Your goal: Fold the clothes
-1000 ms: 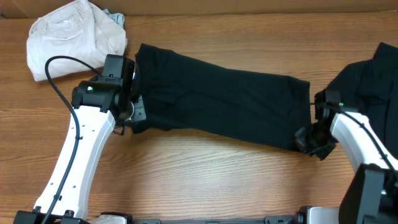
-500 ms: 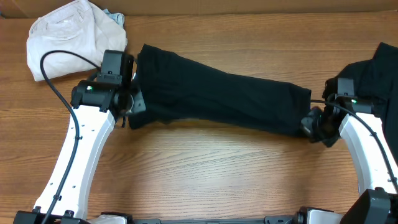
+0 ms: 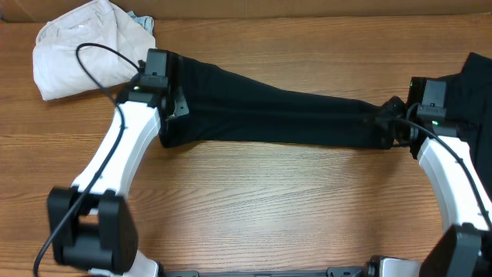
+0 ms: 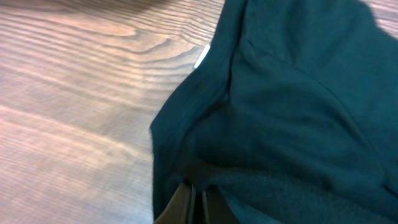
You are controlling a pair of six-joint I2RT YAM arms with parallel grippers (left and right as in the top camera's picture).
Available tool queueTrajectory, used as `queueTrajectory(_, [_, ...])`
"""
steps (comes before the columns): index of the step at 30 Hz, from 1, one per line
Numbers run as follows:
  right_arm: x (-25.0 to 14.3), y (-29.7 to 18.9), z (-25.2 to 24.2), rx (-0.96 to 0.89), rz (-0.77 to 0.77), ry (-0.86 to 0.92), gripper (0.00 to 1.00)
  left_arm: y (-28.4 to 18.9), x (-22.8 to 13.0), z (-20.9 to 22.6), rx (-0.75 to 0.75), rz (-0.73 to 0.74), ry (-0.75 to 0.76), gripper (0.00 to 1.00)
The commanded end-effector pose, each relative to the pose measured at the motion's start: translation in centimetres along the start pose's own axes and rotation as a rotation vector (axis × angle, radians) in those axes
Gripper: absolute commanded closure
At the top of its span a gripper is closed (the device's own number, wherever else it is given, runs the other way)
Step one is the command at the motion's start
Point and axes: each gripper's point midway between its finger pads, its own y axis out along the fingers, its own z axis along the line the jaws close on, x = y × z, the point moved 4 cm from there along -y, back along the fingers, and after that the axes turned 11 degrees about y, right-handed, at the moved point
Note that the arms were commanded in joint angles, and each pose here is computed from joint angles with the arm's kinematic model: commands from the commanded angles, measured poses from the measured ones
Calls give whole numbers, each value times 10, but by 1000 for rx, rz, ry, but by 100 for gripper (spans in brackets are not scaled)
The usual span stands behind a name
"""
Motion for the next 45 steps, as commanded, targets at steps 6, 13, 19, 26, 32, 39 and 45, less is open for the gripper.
queueTrajectory(6, [4, 41, 7, 21, 14, -74, 40, 39, 14, -1, 41, -35, -27, 53])
queueTrajectory(13, [7, 37, -6, -33, 45, -150, 0, 22, 36, -2, 33, -84, 28, 0])
queueTrajectory(19, [14, 49, -29, -86, 67, -134, 0, -31, 57, 4, 25, -28, 78, 0])
queueTrajectory(26, [-6, 80, -42, -125, 169, -152, 9, -65, 63, -9, -108, 5, 117, 0])
queueTrajectory(32, [-15, 84, -44, -109, 204, -148, 43, -67, 60, -12, -129, 22, 120, 0])
queueTrajectory(39, [-23, 82, -40, -76, 252, -141, 96, -68, 57, -14, -147, 36, 124, 0])
queueTrajectory(45, [9, 46, -40, -105, 245, -88, 96, -67, 49, -9, -138, 77, 123, 0])
